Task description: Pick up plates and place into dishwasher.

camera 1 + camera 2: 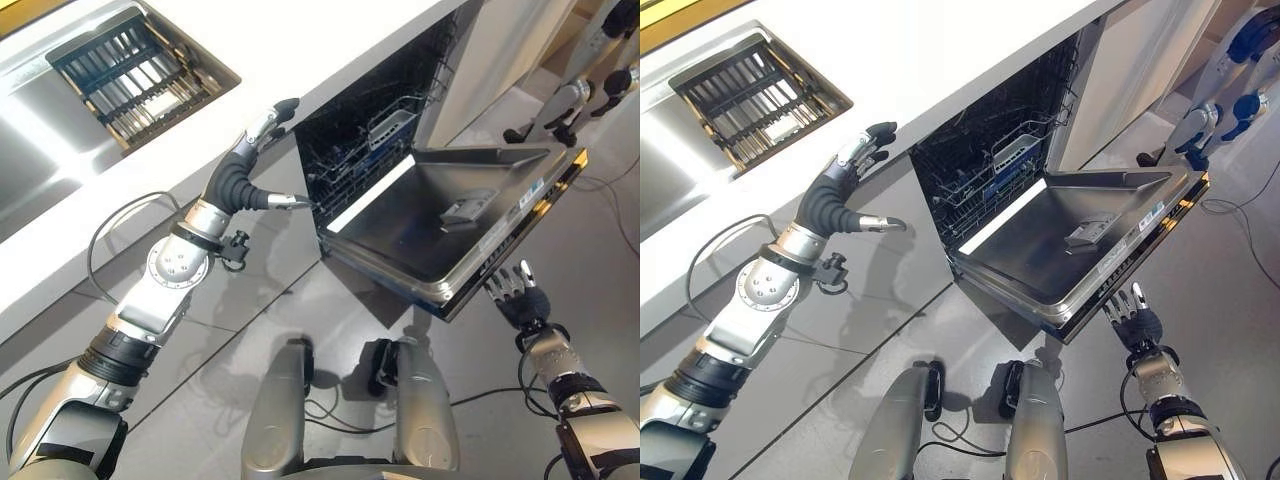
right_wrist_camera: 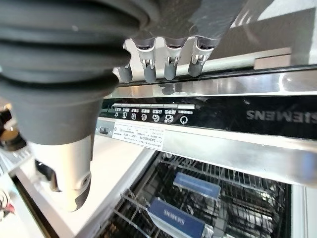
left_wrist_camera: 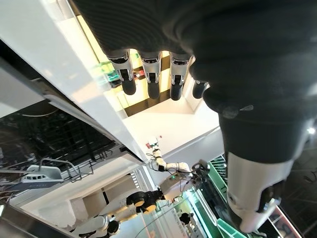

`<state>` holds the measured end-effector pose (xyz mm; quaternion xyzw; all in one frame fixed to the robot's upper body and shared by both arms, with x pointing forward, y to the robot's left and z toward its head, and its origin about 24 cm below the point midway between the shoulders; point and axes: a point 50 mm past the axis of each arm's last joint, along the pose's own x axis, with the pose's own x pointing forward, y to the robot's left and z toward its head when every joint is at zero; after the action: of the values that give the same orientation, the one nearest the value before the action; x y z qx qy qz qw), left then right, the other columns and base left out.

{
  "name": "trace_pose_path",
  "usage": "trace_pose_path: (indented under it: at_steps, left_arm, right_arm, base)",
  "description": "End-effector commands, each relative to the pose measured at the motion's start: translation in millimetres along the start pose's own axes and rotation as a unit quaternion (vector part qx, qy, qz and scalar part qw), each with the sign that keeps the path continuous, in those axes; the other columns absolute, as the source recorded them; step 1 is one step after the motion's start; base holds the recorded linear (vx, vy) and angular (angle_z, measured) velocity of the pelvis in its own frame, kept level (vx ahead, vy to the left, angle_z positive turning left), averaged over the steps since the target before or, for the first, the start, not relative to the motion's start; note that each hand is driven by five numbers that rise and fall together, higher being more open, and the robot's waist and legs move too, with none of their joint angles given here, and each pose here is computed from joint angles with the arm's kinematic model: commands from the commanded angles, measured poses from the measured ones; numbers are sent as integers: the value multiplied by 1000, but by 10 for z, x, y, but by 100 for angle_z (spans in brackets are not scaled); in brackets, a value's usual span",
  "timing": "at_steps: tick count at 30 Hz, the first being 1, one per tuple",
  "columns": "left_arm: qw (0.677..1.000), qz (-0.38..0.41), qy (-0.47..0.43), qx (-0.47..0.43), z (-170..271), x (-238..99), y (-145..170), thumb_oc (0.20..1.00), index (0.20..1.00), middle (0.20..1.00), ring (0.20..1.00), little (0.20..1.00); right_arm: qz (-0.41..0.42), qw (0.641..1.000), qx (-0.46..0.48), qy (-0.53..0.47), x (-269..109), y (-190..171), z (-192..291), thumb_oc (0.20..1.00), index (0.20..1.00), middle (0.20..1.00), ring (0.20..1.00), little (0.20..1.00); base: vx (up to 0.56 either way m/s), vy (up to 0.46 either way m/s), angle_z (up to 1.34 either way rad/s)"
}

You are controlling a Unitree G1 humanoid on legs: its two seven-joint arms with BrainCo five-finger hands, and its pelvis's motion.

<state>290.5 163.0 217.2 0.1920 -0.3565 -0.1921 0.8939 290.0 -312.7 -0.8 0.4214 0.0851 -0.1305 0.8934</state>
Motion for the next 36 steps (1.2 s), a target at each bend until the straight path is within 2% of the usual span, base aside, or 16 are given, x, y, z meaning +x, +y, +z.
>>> trace_pose_path:
  at_steps: [1, 14, 23, 31, 36]
  left_arm:
    - [995, -31, -86, -29, 296, 195, -66, 1000, 1000, 1000, 1000, 1000]
    - [985, -112, -93, -87, 391, 183, -145, 1000, 1000, 1000, 1000, 1000]
    - [984, -139, -69, -86, 351, 190, -178, 1000, 1000, 1000, 1000, 1000]
    - [982, -146, -44, -109, 263, 180, -192, 1000, 1000, 1000, 1000, 1000]
    - [977, -140, 53, -151, -136, 18, -353, 1000, 1000, 1000, 1000, 1000]
  right_arm:
    - [371, 927, 22, -57, 384, 2348, 395, 1000, 1000, 1000, 1000, 1000]
    - [354, 931, -8, -89, 409, 2470, 698, 1000, 1000, 1000, 1000, 1000]
    - [353, 931, -10, -93, 408, 2521, 760, 1000, 1000, 1000, 1000, 1000]
    - [315, 943, -12, -109, 443, 2287, 734, 1000, 1000, 1000, 1000, 1000]
    - [260, 960, -38, -97, 487, 1960, 392, 1000, 1000, 1000, 1000, 1000]
  base:
    - [15, -42, 20]
    - [36, -25, -1]
    - [15, -5, 22]
    - [-13, 0, 13]
    - [18, 13, 11]
